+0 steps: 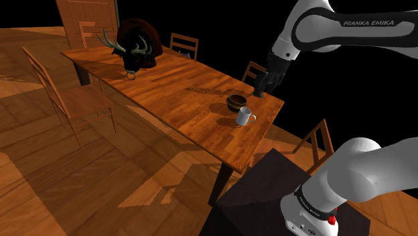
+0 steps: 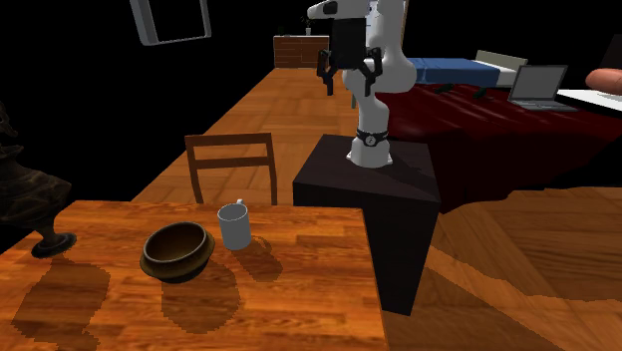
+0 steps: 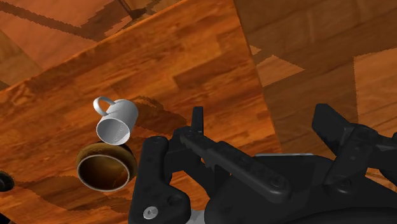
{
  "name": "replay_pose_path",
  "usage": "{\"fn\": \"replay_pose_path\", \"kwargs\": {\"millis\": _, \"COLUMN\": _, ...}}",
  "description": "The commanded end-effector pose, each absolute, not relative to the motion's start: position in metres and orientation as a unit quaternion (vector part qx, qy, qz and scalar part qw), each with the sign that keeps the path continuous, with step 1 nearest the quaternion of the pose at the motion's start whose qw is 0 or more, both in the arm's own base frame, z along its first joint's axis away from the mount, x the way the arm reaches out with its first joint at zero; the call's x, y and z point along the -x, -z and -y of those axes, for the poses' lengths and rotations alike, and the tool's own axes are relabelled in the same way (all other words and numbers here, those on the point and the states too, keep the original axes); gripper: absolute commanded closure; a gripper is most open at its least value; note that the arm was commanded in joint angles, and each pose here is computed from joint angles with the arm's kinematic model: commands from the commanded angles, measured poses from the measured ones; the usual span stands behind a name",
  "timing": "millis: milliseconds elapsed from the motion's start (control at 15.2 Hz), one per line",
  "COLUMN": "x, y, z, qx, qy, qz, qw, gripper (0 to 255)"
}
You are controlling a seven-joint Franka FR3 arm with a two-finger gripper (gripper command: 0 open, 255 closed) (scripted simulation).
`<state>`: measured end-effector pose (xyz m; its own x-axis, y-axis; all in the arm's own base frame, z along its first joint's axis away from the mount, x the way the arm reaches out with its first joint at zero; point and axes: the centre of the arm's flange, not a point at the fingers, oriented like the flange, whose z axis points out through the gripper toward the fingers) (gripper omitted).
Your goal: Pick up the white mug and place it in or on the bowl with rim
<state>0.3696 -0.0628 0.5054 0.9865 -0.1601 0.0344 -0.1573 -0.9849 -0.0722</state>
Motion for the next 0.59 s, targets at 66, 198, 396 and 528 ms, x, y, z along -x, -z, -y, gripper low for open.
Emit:
{"fn": "replay_pose_path", "kwargs": {"millis": 66, "x": -0.385, "y": -0.476, "z": 0.085, "qx": 0.996, "qy": 0.022, "qz": -0.085, "qw": 0.03, "gripper": 0}}
{"fn": "replay_pose_path", "kwargs": {"millis": 198, "x": -0.396, "y": -0.457, "z": 0.099, "qx": 0.995, "qy": 0.023, "qz": -0.088, "qw": 0.027, "gripper": 0}}
{"fn": "replay_pose_path", "kwargs": {"millis": 396, "x": -0.413, "y": -0.429, "z": 0.12, "qx": 0.995, "qy": 0.024, "qz": -0.094, "qw": 0.022, "gripper": 0}}
{"fn": "replay_pose_path", "kwargs": {"millis": 528, "x": -0.424, "y": -0.411, "z": 0.134, "qx": 0.995, "qy": 0.025, "qz": -0.097, "qw": 0.019, "gripper": 0}}
